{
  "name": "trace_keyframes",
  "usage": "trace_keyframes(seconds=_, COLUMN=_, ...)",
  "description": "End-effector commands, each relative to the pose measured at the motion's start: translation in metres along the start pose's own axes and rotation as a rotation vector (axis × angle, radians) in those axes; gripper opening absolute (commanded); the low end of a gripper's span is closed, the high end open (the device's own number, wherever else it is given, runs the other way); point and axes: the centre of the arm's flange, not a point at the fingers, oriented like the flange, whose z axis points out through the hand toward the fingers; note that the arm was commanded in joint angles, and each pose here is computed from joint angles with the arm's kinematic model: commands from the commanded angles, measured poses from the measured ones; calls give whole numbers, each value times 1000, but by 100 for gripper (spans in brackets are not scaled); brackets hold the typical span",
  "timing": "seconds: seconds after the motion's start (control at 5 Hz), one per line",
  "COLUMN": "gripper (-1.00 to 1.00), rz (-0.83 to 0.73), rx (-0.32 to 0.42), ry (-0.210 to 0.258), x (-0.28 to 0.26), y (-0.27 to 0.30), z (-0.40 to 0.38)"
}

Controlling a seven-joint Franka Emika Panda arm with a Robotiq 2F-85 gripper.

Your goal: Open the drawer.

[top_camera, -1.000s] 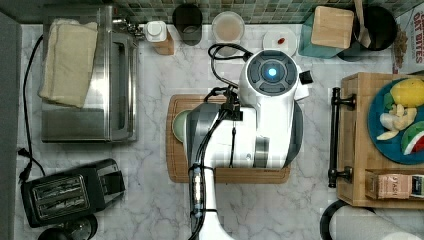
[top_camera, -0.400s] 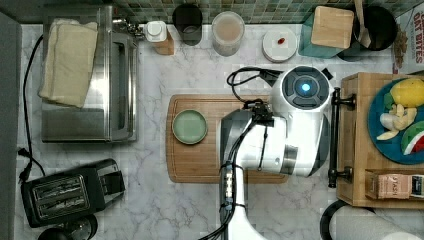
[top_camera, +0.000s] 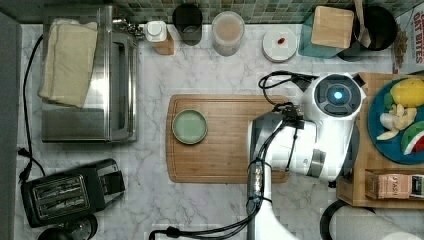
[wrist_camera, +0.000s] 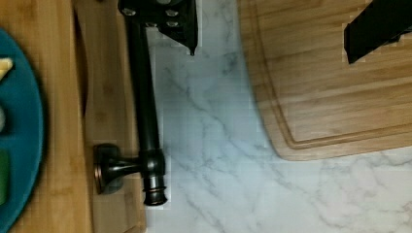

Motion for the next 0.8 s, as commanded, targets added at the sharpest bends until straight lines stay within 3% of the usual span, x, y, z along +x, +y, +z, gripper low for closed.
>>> trace_keyframes(seconds=0.2, gripper=100, rz=-101, rx=-35, ry=32, x=-14, y=79, z=17)
trace_keyframes(seconds=0.6, gripper=100, rz=-153, rx=-32, ry=38, x=-19, y=110, z=43)
trace_keyframes(seconds=0.8, gripper=100, rz=-141, rx=-31, ry=19, x=-22, y=108, z=56)
